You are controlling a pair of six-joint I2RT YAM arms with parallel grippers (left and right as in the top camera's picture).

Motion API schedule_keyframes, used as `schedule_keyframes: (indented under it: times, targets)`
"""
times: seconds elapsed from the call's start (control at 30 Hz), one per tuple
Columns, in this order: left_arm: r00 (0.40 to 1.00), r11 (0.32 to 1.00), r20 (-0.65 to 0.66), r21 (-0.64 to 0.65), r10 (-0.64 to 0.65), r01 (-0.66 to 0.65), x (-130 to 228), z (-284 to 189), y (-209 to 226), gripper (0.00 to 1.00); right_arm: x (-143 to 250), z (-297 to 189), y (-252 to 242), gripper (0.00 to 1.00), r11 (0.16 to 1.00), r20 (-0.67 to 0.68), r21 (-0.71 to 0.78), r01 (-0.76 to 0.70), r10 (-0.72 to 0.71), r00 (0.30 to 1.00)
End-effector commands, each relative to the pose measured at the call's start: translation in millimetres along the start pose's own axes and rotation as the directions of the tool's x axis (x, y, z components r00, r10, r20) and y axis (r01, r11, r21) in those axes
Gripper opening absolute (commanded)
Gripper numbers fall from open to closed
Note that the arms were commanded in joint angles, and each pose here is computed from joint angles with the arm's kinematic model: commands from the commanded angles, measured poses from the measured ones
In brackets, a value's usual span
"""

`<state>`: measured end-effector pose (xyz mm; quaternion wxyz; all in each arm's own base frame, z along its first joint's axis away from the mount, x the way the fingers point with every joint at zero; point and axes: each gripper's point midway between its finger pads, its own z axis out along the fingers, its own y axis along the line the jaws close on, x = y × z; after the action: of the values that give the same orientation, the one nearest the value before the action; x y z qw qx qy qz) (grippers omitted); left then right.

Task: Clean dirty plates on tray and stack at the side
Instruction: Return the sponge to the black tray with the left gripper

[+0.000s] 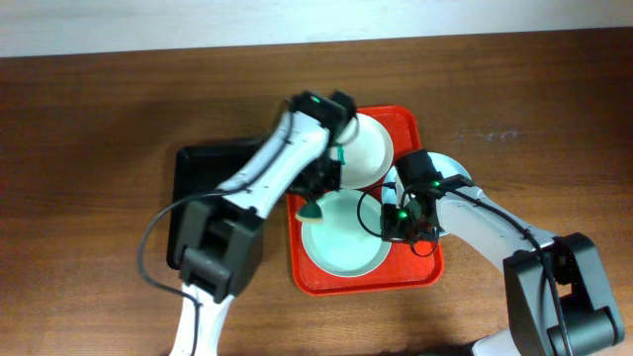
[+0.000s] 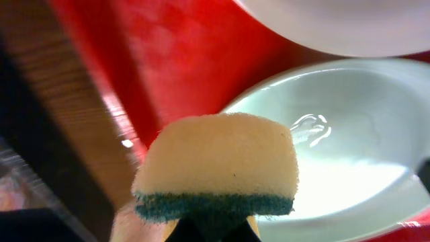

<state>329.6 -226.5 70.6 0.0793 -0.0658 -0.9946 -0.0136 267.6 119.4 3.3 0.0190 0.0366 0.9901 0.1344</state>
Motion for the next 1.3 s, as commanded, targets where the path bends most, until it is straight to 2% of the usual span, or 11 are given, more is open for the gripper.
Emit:
schedule_keyframes:
  times: [0.0, 0.23, 0.4, 0.5, 0.63, 0.9, 0.97, 1.0, 1.17, 1.2, 1.27]
  targets:
    - [0.986, 0.994, 0.134, 0.065, -0.099, 0.091, -14, -67, 56, 0.0, 5, 7, -14, 0.04, 0.998, -0.023, 0.066, 0.012, -0.011, 1.0]
    - [0.947, 0.963, 0.175, 0.048, -0.27, 0.265, -24, -82, 167, 0.0, 0, 7, -12, 0.04, 0.993, -0.009, 0.058, 0.1, -0.099, 0.995]
    - [0.946, 0.955, 0.129, 0.037, -0.297, 0.294, -27, -22, 184, 0.0, -8, 7, -7, 0.04, 0.988, 0.02, 0.04, 0.15, -0.151, 0.988]
    - [0.951, 0.957, 0.105, 0.006, -0.29, 0.291, -20, 18, 187, 0.0, -9, 8, -3, 0.17, 0.988, 0.028, 0.021, 0.154, -0.154, 0.988]
    - [0.951, 0.954, 0.087, -0.019, -0.297, 0.3, -12, 44, 193, 0.0, -9, 8, -2, 0.05, 0.988, 0.027, 0.018, 0.155, -0.155, 0.988]
    - [0.947, 0.954, 0.117, -0.008, -0.298, 0.301, -8, 14, 193, 0.4, -23, -24, 14, 0.04, 0.982, 0.094, 0.093, 0.163, -0.172, 0.981]
    - [0.94, 0.953, 0.162, 0.01, -0.299, 0.301, -8, -4, 193, 0.64, -32, -46, 14, 0.04, 0.964, 0.132, 0.214, 0.157, -0.188, 0.973]
    - [0.938, 0.953, 0.174, 0.014, -0.299, 0.301, -7, -9, 193, 0.69, -35, -56, 15, 0.04, 0.951, 0.14, 0.265, 0.16, -0.202, 0.969]
    - [0.924, 0.953, 0.236, 0.034, -0.3, 0.301, 4, -40, 193, 0.82, -51, -90, 34, 0.04, 0.925, 0.191, 0.334, 0.183, -0.256, 0.948]
    - [0.921, 0.953, 0.247, 0.037, -0.302, 0.302, 6, -46, 194, 1.0, -55, -95, 37, 0.04, 0.927, 0.206, 0.33, 0.18, -0.257, 0.944]
    - [0.906, 0.949, 0.283, 0.051, -0.314, 0.312, 13, -62, 198, 0.99, -64, -108, 39, 0.04, 0.921, 0.238, 0.353, 0.168, -0.262, 0.935]
